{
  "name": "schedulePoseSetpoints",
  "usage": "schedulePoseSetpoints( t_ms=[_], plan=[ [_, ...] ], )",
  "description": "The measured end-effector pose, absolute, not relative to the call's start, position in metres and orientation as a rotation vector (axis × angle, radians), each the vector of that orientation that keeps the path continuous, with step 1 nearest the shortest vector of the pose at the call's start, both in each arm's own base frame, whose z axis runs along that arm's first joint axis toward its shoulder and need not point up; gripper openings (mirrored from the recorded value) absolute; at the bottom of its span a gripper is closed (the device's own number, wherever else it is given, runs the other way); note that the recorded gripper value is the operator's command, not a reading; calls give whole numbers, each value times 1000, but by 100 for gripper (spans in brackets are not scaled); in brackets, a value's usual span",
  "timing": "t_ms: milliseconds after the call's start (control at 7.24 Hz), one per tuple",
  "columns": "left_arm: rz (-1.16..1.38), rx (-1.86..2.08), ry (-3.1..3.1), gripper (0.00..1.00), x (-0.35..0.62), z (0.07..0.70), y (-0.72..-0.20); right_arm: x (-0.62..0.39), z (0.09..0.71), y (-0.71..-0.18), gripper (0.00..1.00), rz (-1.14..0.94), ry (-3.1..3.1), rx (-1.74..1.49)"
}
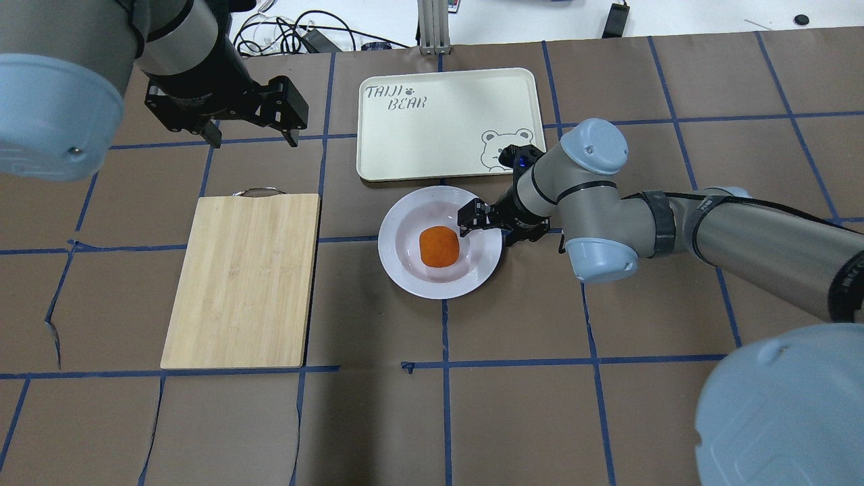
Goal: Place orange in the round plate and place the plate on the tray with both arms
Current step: 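Close the right gripper on the rim of the white bowl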
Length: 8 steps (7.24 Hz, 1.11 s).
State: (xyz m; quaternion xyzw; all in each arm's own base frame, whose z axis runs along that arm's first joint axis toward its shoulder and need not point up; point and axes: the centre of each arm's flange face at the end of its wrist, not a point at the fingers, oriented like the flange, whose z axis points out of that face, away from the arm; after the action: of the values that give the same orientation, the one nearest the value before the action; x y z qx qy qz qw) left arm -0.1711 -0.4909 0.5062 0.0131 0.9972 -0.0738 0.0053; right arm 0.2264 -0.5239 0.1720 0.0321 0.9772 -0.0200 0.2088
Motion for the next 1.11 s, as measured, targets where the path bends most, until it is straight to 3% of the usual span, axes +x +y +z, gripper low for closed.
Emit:
schedulePoseSetpoints(
  t_ms=[553, 829, 1106],
  plan=[
    [-225, 98, 3134, 100, -171, 505, -490, 232, 163, -520, 81, -37, 2714, 80],
    [-221, 102, 3135, 100, -171, 504, -489, 233, 164, -520, 66, -42, 2713, 76],
    [-221, 104, 3139, 100, -172, 505, -488, 234, 165, -521, 59, -45, 2715, 74]
  ],
)
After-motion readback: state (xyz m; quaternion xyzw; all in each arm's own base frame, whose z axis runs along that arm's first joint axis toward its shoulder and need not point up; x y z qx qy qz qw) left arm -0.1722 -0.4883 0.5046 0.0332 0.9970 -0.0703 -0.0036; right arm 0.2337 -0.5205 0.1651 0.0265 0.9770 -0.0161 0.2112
